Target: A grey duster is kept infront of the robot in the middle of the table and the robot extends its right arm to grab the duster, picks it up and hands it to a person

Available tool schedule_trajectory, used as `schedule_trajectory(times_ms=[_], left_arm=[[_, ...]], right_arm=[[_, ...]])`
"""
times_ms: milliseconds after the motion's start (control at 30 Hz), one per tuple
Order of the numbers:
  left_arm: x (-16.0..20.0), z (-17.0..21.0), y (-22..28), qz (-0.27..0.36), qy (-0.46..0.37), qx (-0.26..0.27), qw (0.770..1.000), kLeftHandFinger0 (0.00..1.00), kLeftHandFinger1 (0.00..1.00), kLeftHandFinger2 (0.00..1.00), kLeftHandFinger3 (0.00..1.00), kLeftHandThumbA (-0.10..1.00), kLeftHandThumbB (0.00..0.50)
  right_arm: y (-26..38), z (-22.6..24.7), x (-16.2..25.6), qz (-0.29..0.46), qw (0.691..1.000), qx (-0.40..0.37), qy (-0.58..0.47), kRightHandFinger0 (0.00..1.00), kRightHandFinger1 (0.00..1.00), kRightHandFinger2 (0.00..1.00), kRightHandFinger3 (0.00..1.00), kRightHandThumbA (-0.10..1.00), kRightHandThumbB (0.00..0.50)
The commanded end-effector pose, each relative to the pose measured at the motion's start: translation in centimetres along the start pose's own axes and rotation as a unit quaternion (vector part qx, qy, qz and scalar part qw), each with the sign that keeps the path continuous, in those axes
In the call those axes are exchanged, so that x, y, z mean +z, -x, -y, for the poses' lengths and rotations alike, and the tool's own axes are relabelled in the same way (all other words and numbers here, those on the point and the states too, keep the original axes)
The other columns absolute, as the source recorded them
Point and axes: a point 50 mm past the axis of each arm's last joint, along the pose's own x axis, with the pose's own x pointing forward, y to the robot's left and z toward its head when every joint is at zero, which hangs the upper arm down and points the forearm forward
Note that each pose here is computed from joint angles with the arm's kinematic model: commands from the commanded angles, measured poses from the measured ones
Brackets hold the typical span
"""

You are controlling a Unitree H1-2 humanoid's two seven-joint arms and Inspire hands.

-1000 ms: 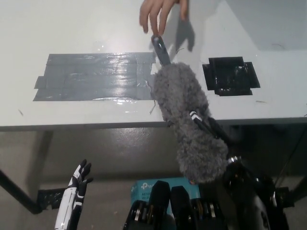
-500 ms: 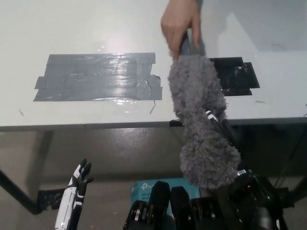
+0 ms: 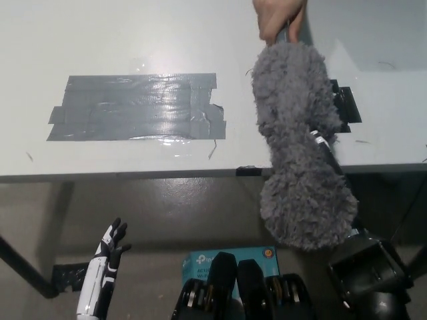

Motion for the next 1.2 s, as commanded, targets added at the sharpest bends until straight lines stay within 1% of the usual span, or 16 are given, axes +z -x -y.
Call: schedule_trajectory(times_ms=[0, 33, 67, 100, 133, 200, 300, 467, 700, 767, 800, 867, 967, 1000, 1067, 1167], left_arm=[[1.4, -1.4, -1.3, 0.049, -0.022, 0.01, 0.998, 0.89, 1.0, 1.0, 1.0, 1.0, 0.332], [1.4, -1.4, -1.4, 0.05, -0.022, 0.01, 0.998, 0.89, 1.0, 1.0, 1.0, 1.0, 0.331], [1.4, -1.4, -1.4, 0.05, -0.024, 0.009, 0.998, 0.89, 1.0, 1.0, 1.0, 1.0, 0.33], [1.4, -1.4, -1.5, 0.051, -0.025, 0.009, 0.998, 0.89, 1.0, 1.0, 1.0, 1.0, 0.329], [1.4, -1.4, -1.5, 0.051, -0.026, 0.008, 0.998, 0.89, 1.0, 1.0, 1.0, 1.0, 0.331], [1.4, -1.4, -1.5, 0.05, -0.025, 0.008, 0.998, 0.88, 1.0, 1.0, 1.0, 1.0, 0.33], [1.4, -1.4, -1.5, 0.049, -0.023, 0.008, 0.998, 0.88, 1.0, 1.0, 1.0, 1.0, 0.336], [1.4, -1.4, -1.6, 0.051, -0.027, 0.009, 0.998, 0.87, 1.0, 1.0, 1.0, 1.0, 0.338], [1.5, -1.4, -1.9, 0.052, -0.026, 0.008, 0.998, 0.87, 1.0, 1.0, 1.0, 1.0, 0.339], [1.5, -1.4, -1.9, 0.052, -0.024, 0.01, 0.998, 0.87, 1.0, 1.0, 1.0, 1.0, 0.333], [1.5, -1.5, -2.0, 0.053, -0.026, 0.009, 0.998, 0.87, 1.0, 1.0, 1.0, 1.0, 0.334], [1.5, -1.4, -2.0, 0.054, -0.023, 0.007, 0.998, 0.87, 1.0, 1.0, 1.0, 1.0, 0.336], [1.5, -1.3, -2.0, 0.053, -0.02, 0.008, 0.998, 0.86, 1.0, 1.0, 1.0, 1.0, 0.342], [1.5, -1.2, -1.9, 0.051, -0.018, 0.008, 0.998, 0.86, 1.0, 1.0, 1.0, 1.0, 0.347], [1.4, -1.2, -1.9, 0.051, -0.02, 0.007, 0.998, 0.86, 1.0, 1.0, 1.0, 1.0, 0.339], [1.3, -1.1, -1.6, 0.047, -0.018, 0.006, 0.999, 0.87, 1.0, 1.0, 1.0, 1.0, 0.34]], right_arm=[[0.1, -6.1, 1.6, -0.014, 0.99, 0.114, -0.084, 0.06, 0.5, 0.88, 1.0, -0.1, 0.134], [0.1, -6.1, 1.6, -0.019, 0.989, 0.121, -0.081, 0.24, 0.71, 1.0, 1.0, 0.01, 0.146], [0.2, -5.9, 1.6, -0.033, 0.986, 0.151, -0.066, 0.63, 1.0, 1.0, 1.0, 0.24, 0.256], [0.2, -5.8, 1.6, -0.04, 0.983, 0.168, -0.054, 1.0, 1.0, 1.0, 1.0, 0.41, 0.33], [0.4, -5.6, 1.6, -0.05, 0.979, 0.197, -0.023, 1.0, 1.0, 1.0, 1.0, 0.59, 0.448], [0.7, -5.3, 1.5, -0.053, 0.976, 0.212, 0.006, 1.0, 1.0, 1.0, 1.0, 0.67, 0.498], [0.8, -4.8, 1.6, -0.055, 0.973, 0.221, 0.046, 1.0, 1.0, 1.0, 1.0, 0.78, 0.5], [1.5, -4.2, 2.0, -0.048, 0.968, 0.222, 0.105, 1.0, 1.0, 1.0, 1.0, 0.85, 0.5], [3.8, -2.8, 3.2, -0.009, 0.962, 0.211, 0.175, 1.0, 1.0, 1.0, 1.0, 0.8, 0.5], [4.6, -2.3, 3.5, 0.004, 0.957, 0.203, 0.209, 1.0, 1.0, 1.0, 1.0, 0.83, 0.486], [5.3, -1.6, 3.7, 0.014, 0.95, 0.193, 0.246, 1.0, 1.0, 1.0, 1.0, 0.85, 0.461], [6.5, -0.4, 4.0, 0.034, 0.939, 0.158, 0.303, 1.0, 1.0, 1.0, 1.0, 0.82, 0.451], [7.6, 1.9, 4.1, 0.057, 0.913, 0.112, 0.389, 1.0, 1.0, 1.0, 1.0, 0.81, 0.477], [8.1, 3.1, 4.0, 0.07, 0.899, 0.092, 0.424, 1.0, 1.0, 1.0, 1.0, 0.81, 0.47], [8.5, 4.4, 4.0, 0.08, 0.886, 0.075, 0.45, 1.0, 1.0, 1.0, 1.0, 0.81, 0.437], [9.2, 6.3, 3.9, 0.085, 0.863, 0.046, 0.496, 1.0, 1.0, 1.0, 1.0, 0.84, 0.433]])
